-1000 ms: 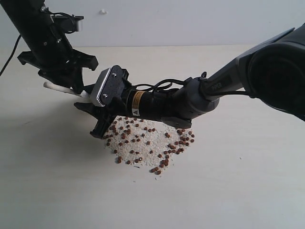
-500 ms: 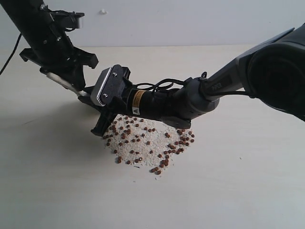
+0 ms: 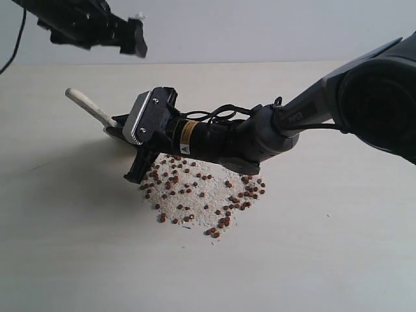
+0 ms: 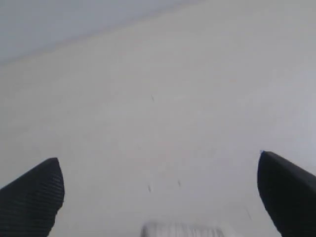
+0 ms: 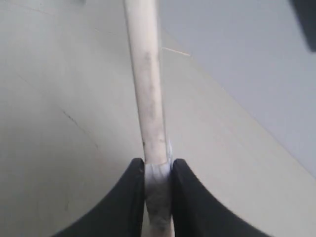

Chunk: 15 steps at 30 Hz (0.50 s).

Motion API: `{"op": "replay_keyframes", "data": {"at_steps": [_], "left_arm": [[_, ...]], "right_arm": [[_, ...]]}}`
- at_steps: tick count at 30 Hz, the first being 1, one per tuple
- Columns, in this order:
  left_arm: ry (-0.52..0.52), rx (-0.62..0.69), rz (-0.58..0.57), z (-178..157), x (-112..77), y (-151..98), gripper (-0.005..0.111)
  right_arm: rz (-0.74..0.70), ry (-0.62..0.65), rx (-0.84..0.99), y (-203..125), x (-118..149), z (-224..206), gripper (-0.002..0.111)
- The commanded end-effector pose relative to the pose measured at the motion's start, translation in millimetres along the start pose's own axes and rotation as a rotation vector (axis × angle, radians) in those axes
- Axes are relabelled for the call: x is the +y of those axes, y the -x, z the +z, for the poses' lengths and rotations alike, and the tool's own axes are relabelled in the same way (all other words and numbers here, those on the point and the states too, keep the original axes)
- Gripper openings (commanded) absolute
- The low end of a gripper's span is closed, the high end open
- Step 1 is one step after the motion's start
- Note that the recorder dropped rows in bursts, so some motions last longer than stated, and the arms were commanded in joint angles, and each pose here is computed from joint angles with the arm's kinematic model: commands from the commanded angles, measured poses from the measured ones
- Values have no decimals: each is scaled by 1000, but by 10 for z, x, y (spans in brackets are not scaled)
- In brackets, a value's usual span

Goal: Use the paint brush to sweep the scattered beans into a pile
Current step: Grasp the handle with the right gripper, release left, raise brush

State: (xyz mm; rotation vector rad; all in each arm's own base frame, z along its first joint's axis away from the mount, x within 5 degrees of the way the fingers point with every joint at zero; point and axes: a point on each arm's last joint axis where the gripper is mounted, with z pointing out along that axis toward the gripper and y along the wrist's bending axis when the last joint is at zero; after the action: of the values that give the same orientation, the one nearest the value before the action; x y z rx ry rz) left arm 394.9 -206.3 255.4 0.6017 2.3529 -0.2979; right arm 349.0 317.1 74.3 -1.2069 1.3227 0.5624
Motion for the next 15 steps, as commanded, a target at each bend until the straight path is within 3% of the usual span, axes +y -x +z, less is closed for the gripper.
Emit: {"op": "replay_keyframes", "data": {"at_steps": [1,4,9,15], "left_arm": [[61,-301,-16,-419,191,350,105],[103,-405,-36,-643,354,456,105],[138,-440,-102,-719,637,458,105],[109,-409,-80,-613,670,365,105]], "right_arm": [[60,-14,31,142,-78,-18,0],[140,-50,89,301,-209,-78,0],[230,-46,153,682,-495,-253,0],[396,-2,200,1027,-889,-514,0]]}}
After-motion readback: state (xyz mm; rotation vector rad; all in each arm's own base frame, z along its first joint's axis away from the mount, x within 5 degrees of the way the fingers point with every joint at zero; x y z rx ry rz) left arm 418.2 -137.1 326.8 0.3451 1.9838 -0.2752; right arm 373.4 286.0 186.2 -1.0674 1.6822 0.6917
